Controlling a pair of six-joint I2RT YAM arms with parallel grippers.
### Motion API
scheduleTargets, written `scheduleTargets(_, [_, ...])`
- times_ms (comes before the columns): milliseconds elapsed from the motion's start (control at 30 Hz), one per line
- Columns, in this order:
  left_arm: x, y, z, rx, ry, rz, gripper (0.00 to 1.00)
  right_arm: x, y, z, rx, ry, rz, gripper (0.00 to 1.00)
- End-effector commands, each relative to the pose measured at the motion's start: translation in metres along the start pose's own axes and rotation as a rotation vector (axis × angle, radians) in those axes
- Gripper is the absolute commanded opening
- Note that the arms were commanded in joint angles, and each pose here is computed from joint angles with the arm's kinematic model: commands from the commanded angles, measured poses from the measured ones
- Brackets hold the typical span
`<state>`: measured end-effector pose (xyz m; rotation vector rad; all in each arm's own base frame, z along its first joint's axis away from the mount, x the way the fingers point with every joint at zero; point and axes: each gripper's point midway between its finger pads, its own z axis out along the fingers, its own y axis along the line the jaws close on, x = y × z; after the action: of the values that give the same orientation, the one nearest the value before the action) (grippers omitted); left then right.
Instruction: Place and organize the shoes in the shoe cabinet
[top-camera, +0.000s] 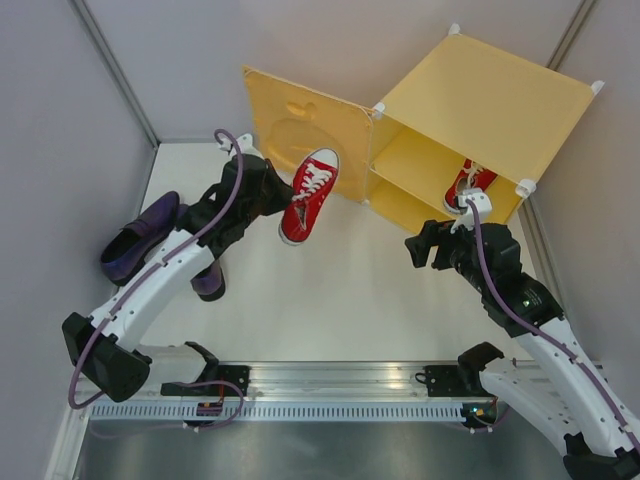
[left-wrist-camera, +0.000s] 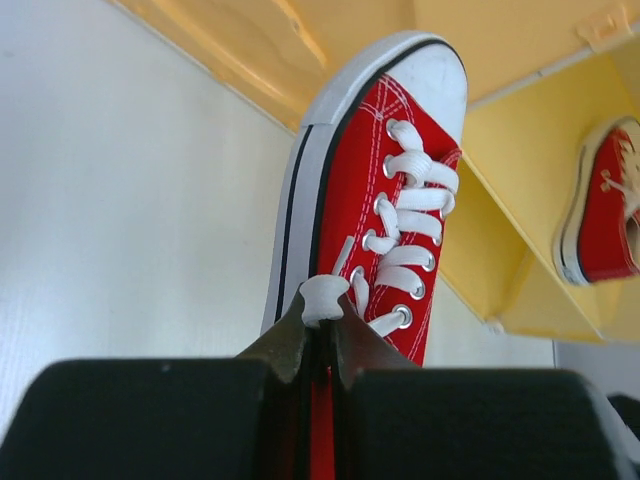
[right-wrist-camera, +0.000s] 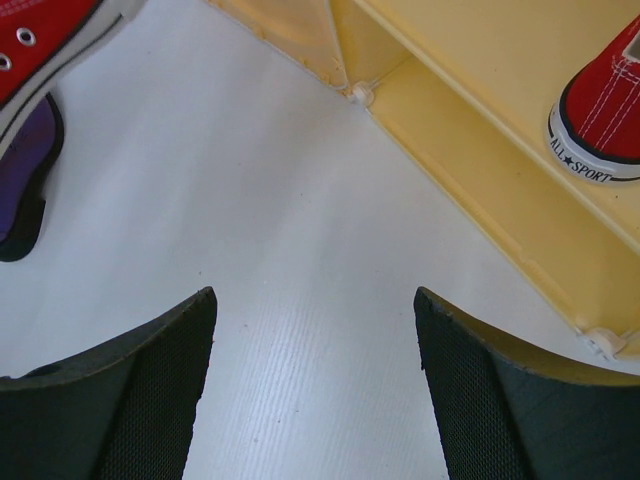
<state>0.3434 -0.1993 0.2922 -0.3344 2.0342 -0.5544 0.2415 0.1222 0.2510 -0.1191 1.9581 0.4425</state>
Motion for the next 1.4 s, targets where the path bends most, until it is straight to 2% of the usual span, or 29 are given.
scheduleTargets(0, [0.021, -0.053, -0.010, 0.242, 0.089, 0.022, 0.02, -0.002, 0.004, 0.000, -0.025, -0.013, -0.013, 0.83])
scheduleTargets(267, [0.096, -0.070, 0.002, 0.333, 0.226, 0.016, 0.02, 0.013, 0.009, 0.010, -0.053, 0.049, -0.007, 0.83])
scheduleTargets(533, [0.175, -0.075, 0.052, 0.351, 0.377, 0.049, 0.02, 0.035, 0.010, 0.022, -0.071, 0.127, -0.002, 0.83])
scheduleTargets(867, [0.218, -0.065, 0.094, 0.343, 0.416, 0.031, 0.04, 0.084, 0.007, 0.038, -0.077, 0.262, 0.043, 0.83])
scheduleTargets(933, [0.225, -0.063, 0.097, 0.344, 0.431, 0.032, 0.13, 0.091, 0.006, 0.041, -0.074, 0.283, 0.051, 0.83])
scheduleTargets(1033, [0.230, -0.061, 0.097, 0.357, 0.446, 0.068, 0.60, 0.104, 0.005, 0.047, -0.065, 0.312, 0.064, 0.83])
scheduleTargets(1067, [0.230, -0.060, 0.096, 0.358, 0.447, 0.079, 0.81, 0.107, 0.006, 0.049, -0.064, 0.317, 0.064, 0.83])
scheduleTargets(1100, [0.226, -0.061, 0.093, 0.360, 0.444, 0.091, 0.86, 0.111, 0.005, 0.051, -0.054, 0.327, 0.068, 0.83])
scheduleTargets(1167, [0.221, -0.054, 0.089, 0.325, 0.449, 0.132, 0.95, 0.113, 0.009, 0.054, -0.054, 0.326, 0.083, 0.83])
scheduleTargets(1200, [0.213, -0.055, 0.085, 0.324, 0.434, 0.146, 0.95, 0.114, 0.011, 0.055, -0.056, 0.327, 0.085, 0.83])
scheduleTargets(1367, [0.178, -0.018, 0.077, 0.233, 0.427, 0.172, 0.88, 0.117, 0.025, 0.060, -0.046, 0.326, 0.080, 0.83])
